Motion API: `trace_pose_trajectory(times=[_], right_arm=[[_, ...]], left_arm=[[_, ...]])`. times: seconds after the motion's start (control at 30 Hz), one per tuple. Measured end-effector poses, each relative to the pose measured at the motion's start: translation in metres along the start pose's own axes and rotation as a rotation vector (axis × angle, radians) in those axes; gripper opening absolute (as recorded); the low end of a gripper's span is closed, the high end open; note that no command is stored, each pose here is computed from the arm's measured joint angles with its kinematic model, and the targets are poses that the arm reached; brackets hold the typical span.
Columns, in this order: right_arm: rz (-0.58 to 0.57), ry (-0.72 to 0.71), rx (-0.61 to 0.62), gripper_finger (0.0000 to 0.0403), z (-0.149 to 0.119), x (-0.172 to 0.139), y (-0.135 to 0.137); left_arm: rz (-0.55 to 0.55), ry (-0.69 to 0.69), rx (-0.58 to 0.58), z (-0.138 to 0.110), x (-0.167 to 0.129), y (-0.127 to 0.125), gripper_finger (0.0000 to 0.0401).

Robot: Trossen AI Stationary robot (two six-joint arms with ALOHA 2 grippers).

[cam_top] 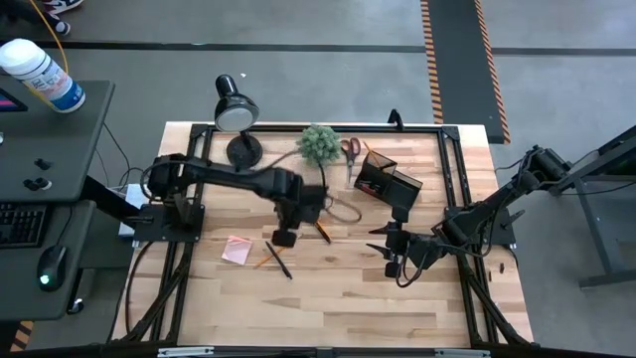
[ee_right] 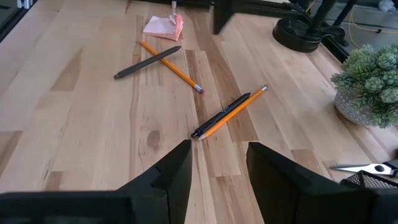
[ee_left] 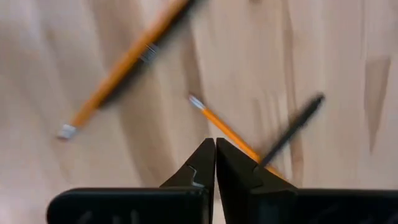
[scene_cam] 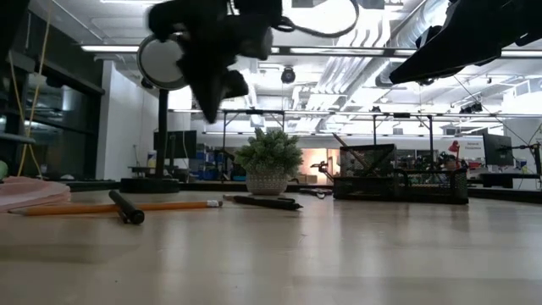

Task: Pick and place office supplies into organizer
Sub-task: Put the left black pen into the black desk organizer

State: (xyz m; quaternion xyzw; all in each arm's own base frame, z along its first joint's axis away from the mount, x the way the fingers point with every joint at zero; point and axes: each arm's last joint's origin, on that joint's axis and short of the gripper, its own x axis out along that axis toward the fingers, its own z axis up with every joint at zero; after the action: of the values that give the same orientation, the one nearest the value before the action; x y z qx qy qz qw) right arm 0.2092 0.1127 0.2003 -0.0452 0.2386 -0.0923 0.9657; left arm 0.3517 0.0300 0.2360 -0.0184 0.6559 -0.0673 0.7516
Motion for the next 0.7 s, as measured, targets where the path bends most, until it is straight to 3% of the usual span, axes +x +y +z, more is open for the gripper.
trace_pose_trajectory(times=[0.13, 0.33, 0.7], right_arm=[[0.0, 0.0, 0.001, 0.0145, 0.0, 0.0, 0.0], [0.0, 0.0, -0.002, 0.0145, 0.0, 0.0, 0.0], [0.001, -0.003, 0.003, 0.0145, 0.0, 0.0, 0.0]], left_arm=[[-0.014, 0.099, 0.047, -0.013, 0.024, -0.02, 0.0006], [0.095, 0.232, 0.111, -0.034, 0.052, -0.037, 0.0001], [0.151, 0.362, 0.202, -0.056, 0.071, -0.053, 0.0002]])
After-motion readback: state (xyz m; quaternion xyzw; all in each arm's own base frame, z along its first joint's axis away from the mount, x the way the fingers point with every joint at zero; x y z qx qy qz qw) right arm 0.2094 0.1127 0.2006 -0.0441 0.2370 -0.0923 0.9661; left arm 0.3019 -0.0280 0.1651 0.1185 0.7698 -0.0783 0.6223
